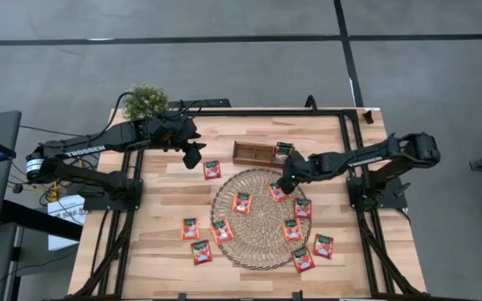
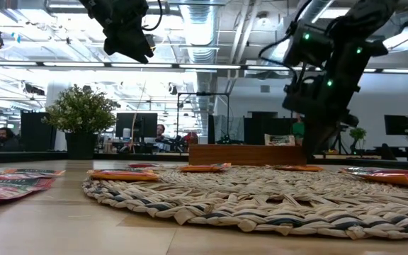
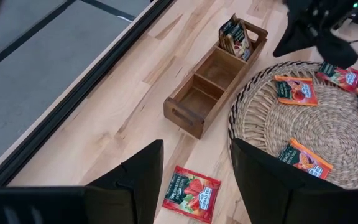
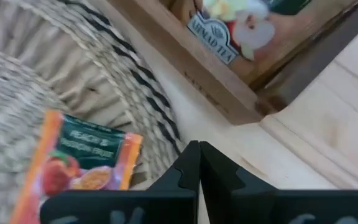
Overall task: Pick & Place Tea
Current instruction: Adjust the wooden organizer, then put the red tea bag into the middle section of the wooden organizer
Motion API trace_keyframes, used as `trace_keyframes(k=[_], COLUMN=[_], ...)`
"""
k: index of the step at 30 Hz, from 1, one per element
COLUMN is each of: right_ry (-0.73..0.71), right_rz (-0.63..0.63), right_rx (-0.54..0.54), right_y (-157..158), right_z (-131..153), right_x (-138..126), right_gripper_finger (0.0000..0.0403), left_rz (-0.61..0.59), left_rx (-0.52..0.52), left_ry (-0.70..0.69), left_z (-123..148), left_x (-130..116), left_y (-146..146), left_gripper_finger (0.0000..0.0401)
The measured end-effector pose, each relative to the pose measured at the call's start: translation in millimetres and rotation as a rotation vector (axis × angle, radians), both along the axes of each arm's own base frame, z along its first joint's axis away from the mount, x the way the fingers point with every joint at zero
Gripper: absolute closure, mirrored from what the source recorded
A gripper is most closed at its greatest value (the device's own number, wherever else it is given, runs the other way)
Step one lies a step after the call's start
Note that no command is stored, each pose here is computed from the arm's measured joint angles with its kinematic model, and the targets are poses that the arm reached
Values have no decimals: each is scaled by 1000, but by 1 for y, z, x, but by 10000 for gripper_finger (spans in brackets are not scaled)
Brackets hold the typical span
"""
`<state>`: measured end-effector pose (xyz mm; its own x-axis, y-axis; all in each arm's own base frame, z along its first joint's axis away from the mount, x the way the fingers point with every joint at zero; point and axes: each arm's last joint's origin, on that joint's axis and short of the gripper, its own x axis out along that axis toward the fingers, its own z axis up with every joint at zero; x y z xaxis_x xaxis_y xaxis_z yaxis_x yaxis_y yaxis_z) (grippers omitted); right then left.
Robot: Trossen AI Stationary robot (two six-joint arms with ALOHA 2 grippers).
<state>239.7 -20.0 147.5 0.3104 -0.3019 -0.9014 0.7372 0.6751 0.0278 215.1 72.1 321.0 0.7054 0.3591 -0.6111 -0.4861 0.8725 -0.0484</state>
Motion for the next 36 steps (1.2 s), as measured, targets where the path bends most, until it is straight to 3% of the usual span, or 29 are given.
trace_keyframes(k=[10,27,33,36], right_ry=[61,87,85,57], right_rz=[-11,-51,-38,18], right_rx=[-24,-93,-63,21], right_y=[-4,-28,-27,-18], right_z=[-20,-20,-20,-17], right_x=[7,4,4,5], right_gripper_finger=[403,403,403,403], left_rz=[-7,-9,-9,-8], left_rx=[9,13,13,12], left_ry=[3,1,1,1], left_z=[0,0,0,0], left_x=[0,0,0,0], left_y=[0,0,0,0], left_gripper_finger=[219,219,219,219])
